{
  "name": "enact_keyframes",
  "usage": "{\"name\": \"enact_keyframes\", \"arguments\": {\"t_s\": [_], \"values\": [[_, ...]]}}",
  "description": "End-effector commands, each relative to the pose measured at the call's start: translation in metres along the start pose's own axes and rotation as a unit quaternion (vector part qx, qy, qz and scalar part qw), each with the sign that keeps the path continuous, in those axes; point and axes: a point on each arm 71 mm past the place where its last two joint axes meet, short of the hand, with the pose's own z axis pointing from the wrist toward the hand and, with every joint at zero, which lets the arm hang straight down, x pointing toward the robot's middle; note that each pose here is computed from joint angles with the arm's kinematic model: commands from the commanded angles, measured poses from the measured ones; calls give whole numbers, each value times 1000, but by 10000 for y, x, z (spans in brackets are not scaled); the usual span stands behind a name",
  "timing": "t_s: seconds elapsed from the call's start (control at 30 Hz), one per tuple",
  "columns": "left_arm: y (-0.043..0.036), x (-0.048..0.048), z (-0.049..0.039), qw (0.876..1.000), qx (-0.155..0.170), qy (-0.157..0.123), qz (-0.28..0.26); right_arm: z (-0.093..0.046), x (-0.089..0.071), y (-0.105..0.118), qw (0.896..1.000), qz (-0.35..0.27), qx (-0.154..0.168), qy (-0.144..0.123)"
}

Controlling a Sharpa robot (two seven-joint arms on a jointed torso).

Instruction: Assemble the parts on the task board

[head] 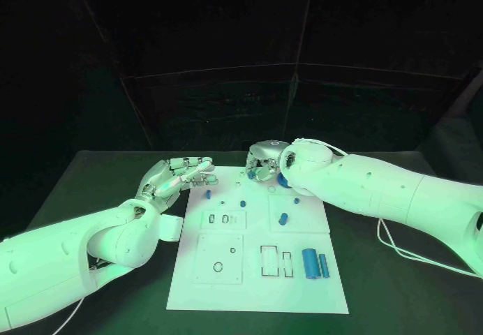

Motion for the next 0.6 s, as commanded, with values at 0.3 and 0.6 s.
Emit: {"name": "enact_keyframes", "arguments": {"t_s": [0.3, 0.6], "values": [[-13, 14, 3, 1000, 3, 8, -1, -20, -52, -15, 998, 4, 17, -53], [-13, 11, 2, 1000, 2, 8, -1, -35, -90, 5, 996, 19, 26, -80]]}}
